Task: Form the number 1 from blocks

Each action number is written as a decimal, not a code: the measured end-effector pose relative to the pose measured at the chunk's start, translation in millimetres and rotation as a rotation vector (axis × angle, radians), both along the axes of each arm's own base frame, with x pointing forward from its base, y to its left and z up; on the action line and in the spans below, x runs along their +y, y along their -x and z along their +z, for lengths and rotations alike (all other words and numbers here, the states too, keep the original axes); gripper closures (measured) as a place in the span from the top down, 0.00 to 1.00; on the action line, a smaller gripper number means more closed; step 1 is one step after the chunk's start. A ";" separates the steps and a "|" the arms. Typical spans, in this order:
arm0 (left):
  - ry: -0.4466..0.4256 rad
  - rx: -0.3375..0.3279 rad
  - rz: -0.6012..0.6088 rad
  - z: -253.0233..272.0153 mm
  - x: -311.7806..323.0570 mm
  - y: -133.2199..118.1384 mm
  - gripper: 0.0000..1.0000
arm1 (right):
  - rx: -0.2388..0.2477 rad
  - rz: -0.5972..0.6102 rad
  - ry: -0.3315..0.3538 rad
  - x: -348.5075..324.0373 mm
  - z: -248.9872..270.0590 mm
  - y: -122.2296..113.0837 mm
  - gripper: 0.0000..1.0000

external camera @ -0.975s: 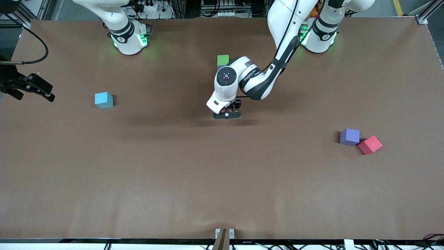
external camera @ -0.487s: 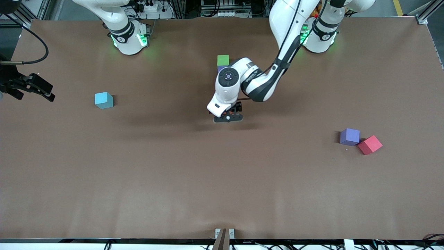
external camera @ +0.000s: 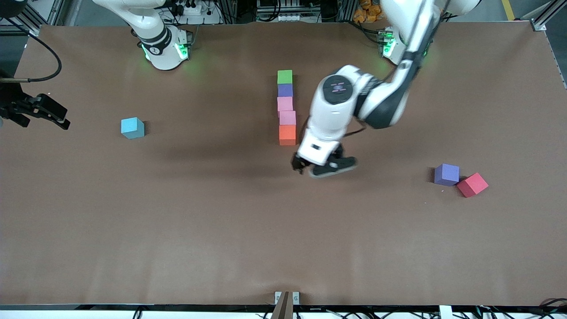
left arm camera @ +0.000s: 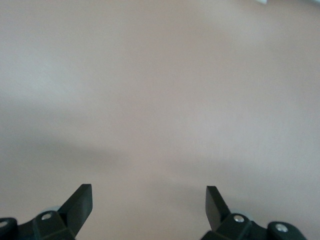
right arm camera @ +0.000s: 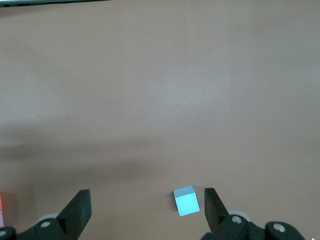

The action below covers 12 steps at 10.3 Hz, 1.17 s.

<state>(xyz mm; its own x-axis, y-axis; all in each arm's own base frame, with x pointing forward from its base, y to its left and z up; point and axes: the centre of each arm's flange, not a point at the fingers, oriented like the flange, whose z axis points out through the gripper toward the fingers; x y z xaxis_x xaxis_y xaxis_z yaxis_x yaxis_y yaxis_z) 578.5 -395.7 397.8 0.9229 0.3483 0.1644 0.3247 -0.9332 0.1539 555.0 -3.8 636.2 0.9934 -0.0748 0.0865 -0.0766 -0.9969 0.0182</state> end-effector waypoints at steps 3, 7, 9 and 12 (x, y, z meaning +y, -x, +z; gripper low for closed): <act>0.034 0.032 0.068 83.3 128.3 -41.5 1.00 | -0.010 -0.002 0.000 -0.9 4.7 -0.1 1.00; -0.026 0.181 0.089 163.0 290.7 -20.8 1.00 | -0.017 -0.005 0.019 -0.9 11.6 0.3 1.00; -0.057 0.185 -0.009 169.3 341.6 -20.0 1.00 | -0.019 -0.028 0.019 -1.7 12.8 0.4 1.00; -0.090 0.220 -0.223 186.8 408.2 -1.6 1.00 | -0.020 -0.035 0.019 -2.0 13.7 0.2 1.00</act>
